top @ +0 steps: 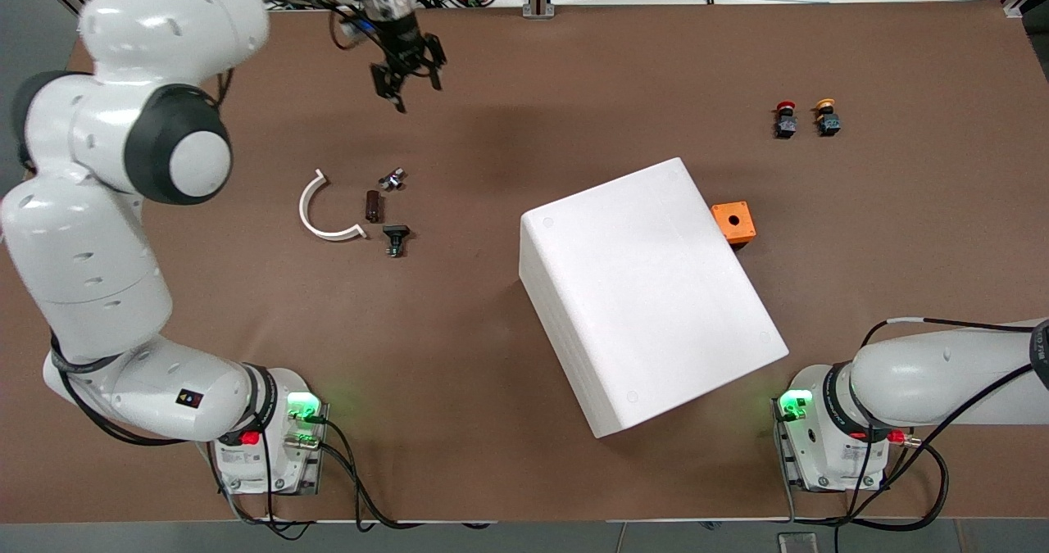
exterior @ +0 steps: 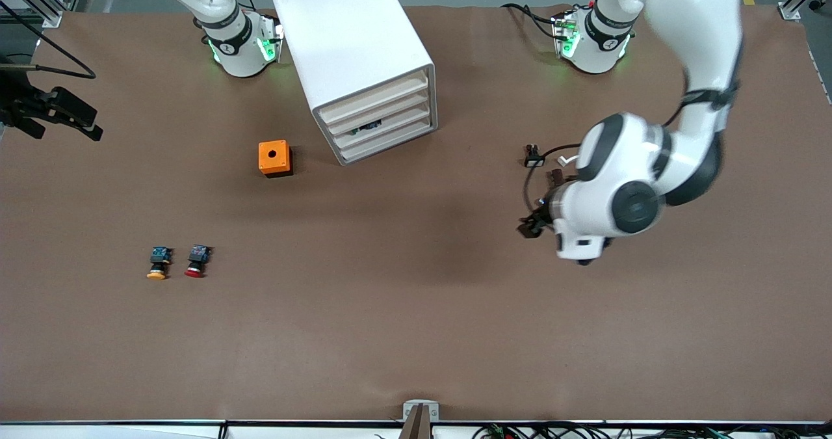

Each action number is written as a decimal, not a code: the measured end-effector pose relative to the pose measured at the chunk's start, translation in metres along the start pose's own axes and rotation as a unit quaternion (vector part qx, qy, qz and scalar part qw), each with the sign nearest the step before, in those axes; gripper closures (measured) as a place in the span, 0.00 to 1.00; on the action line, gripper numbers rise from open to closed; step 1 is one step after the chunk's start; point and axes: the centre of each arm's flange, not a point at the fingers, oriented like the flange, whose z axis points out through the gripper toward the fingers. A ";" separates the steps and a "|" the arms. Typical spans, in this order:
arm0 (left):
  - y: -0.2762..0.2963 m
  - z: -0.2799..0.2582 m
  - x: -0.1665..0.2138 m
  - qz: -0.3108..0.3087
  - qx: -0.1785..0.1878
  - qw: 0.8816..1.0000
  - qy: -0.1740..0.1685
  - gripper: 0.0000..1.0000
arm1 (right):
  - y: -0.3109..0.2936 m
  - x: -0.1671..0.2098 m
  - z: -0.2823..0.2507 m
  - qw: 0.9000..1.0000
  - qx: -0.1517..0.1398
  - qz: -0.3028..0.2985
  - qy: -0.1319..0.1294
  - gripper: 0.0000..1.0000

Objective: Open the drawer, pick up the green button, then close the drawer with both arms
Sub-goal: 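Grasp the drawer handle of the white cabinet with the left gripper, then pull the drawer open with the left gripper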

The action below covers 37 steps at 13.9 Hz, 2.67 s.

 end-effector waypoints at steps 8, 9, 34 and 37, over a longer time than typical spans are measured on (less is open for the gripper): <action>0.043 0.104 -0.097 -0.312 0.093 0.921 -0.213 0.00 | -0.003 0.000 0.000 1.000 0.000 -0.003 -0.001 0.00; 0.045 0.115 -0.100 -0.340 0.110 0.905 -0.233 0.00 | -0.003 0.000 0.000 1.000 0.000 -0.003 -0.001 0.00; 0.032 0.268 -0.238 -0.498 0.293 0.796 -0.183 0.81 | -0.003 -0.001 0.001 1.000 0.000 -0.003 -0.003 0.00; 0.035 0.263 -0.231 -0.499 0.293 0.793 -0.189 0.89 | -0.003 -0.001 0.001 1.000 0.000 -0.002 -0.003 0.00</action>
